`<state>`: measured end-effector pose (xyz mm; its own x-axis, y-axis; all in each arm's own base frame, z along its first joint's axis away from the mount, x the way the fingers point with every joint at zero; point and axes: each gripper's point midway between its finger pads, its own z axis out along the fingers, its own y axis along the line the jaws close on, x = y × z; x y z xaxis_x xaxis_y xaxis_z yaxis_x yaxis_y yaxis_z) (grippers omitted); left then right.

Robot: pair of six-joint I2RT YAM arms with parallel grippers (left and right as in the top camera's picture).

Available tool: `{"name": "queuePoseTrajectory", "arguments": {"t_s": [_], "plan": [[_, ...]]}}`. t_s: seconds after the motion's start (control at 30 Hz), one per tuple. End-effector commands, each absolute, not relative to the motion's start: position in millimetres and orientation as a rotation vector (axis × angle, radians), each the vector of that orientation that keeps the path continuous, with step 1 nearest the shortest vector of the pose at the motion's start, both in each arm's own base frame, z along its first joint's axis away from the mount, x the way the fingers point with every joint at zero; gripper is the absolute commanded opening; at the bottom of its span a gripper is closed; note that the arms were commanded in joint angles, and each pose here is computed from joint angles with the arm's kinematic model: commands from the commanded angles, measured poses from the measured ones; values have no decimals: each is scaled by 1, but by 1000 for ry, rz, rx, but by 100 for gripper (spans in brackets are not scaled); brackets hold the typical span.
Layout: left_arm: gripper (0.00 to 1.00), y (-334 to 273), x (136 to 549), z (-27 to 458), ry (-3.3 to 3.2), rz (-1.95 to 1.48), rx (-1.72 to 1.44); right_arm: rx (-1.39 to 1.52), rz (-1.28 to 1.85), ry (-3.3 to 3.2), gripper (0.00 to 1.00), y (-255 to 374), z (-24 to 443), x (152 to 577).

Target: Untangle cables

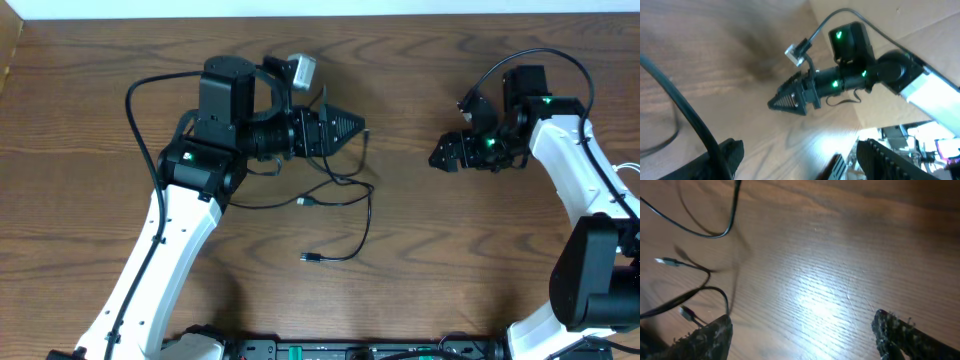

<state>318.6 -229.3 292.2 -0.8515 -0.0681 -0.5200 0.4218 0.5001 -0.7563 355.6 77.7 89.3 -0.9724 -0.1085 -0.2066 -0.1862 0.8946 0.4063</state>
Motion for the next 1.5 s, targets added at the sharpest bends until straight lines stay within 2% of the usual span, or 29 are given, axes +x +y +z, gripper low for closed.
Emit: {"name": "queuePoseTrajectory", "arguments": {"t_s": [0.0, 0.13, 0.27, 0.3, 0.47, 0.6, 0.67, 0.77, 0.93, 1.13, 1.3, 1.37, 1.47], "plan": [[78, -212, 315, 263, 2378, -1152, 267, -294, 626, 2881, 88, 87, 92, 353], [78, -143, 312, 201, 2657, -586, 4, -385, 682, 2885, 89, 109, 93, 343], [73, -126, 301, 189, 2730, -461, -38, -490, 704, 2884, 89, 134, 94, 333], [70, -125, 299, 188, 2740, -457, -39, -532, 708, 2882, 90, 143, 93, 329], [32, -123, 293, 185, 2768, -449, -44, -702, 730, 2869, 91, 180, 94, 310], [23, -123, 291, 183, 2779, -445, -45, -847, 736, 2826, 93, 208, 94, 298], [22, -122, 290, 182, 2781, -444, -45, -879, 737, 2799, 91, 215, 95, 298], [21, -122, 289, 181, 2787, -443, -47, -899, 738, 2731, 80, 228, 98, 307], [21, -121, 286, 178, 2801, -439, -49, -815, 690, 2666, 74, 239, 103, 329], [21, -119, 285, 177, 2810, -424, -53, -762, 605, 2618, 75, 244, 103, 346], [23, -111, 288, 169, 2826, -344, -70, -592, 467, 2567, 77, 239, 96, 373], [34, -111, 289, 158, 2855, -329, -75, -505, 432, 2556, 77, 234, 93, 381], [36, -111, 290, 137, 2922, -304, -82, -459, 402, 2491, 77, 233, 92, 394]]}}
